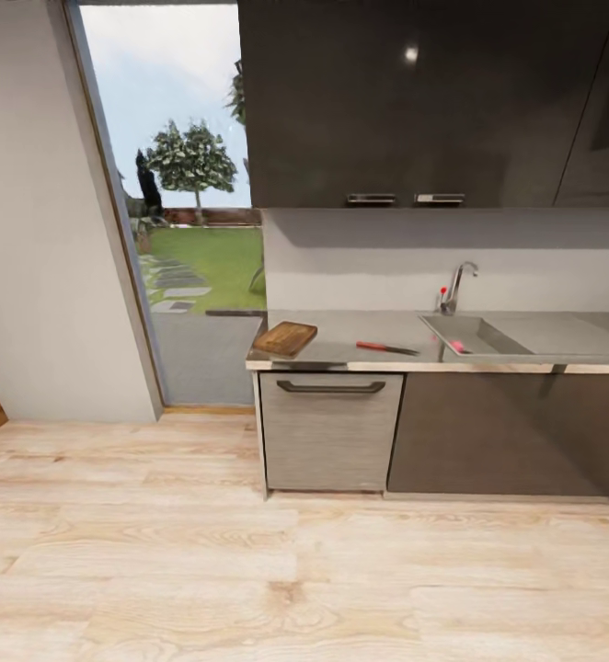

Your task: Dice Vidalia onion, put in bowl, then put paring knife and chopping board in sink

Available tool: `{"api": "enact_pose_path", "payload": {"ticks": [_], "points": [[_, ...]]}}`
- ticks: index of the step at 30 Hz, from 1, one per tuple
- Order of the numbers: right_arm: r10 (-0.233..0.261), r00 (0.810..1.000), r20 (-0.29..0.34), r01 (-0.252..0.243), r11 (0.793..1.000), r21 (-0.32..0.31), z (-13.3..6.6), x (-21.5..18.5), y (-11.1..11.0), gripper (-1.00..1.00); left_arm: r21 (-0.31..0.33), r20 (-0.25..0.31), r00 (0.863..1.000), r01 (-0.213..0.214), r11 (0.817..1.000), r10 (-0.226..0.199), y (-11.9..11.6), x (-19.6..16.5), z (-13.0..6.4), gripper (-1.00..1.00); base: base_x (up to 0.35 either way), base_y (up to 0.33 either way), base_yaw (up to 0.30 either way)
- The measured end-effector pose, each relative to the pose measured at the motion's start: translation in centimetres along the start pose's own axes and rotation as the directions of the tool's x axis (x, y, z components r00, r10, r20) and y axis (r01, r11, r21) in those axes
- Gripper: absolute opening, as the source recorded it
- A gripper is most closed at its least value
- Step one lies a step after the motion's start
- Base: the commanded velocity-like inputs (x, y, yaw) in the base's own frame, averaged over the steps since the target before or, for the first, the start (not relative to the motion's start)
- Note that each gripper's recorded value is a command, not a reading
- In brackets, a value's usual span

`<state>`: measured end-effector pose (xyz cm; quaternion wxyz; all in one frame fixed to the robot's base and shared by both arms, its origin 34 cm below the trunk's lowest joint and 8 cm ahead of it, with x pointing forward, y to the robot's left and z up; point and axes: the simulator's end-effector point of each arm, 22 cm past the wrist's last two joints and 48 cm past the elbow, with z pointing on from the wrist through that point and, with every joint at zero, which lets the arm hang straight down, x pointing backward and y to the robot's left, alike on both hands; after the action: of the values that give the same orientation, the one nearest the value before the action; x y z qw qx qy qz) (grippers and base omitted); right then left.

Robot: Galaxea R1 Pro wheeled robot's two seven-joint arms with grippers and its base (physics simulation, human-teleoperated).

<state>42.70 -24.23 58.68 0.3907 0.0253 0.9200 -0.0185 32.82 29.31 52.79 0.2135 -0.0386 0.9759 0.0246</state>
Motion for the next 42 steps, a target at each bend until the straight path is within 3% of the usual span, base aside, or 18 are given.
{"api": "enact_pose_path", "payload": {"ticks": [8, 11, 16, 42], "points": [[-0.001, 1.0, 0.0, 0.001, 1.0, 0.002, -0.1, -0.1, -0.2, 1.0, 0.0, -0.001, 1.0, 0.003, 1.0, -0.003, -0.1, 0.0, -0.1, 1.0, 0.0, 0.0, 0.0], [-0.003, 1.0, 0.0, 0.003, 1.0, 0.005, -0.4, -0.4, -0.4, 1.0, 0.019, -0.004, 1.0, 0.012, 1.0, -0.012, -1.7, 0.0, -0.6, 1.0, 0.0, 0.0, 0.0], [-0.004, 1.0, 0.0, 0.004, 1.0, 0.005, -0.9, -0.9, -0.5, 1.0, 0.025, -0.005, 1.0, 0.015, 1.0, -0.015, -2.2, -0.3, -1.3, 1.0, 0.0, 0.0, 0.0], [-0.005, 1.0, -0.001, 0.005, 1.0, 0.006, -3.6, -3.2, -0.6, 1.0, 0.027, -0.006, 1.0, 0.015, 1.0, -0.015, -2.2, -1.4, -4.6, 1.0, 0.0, 0.0, 0.0]]}}
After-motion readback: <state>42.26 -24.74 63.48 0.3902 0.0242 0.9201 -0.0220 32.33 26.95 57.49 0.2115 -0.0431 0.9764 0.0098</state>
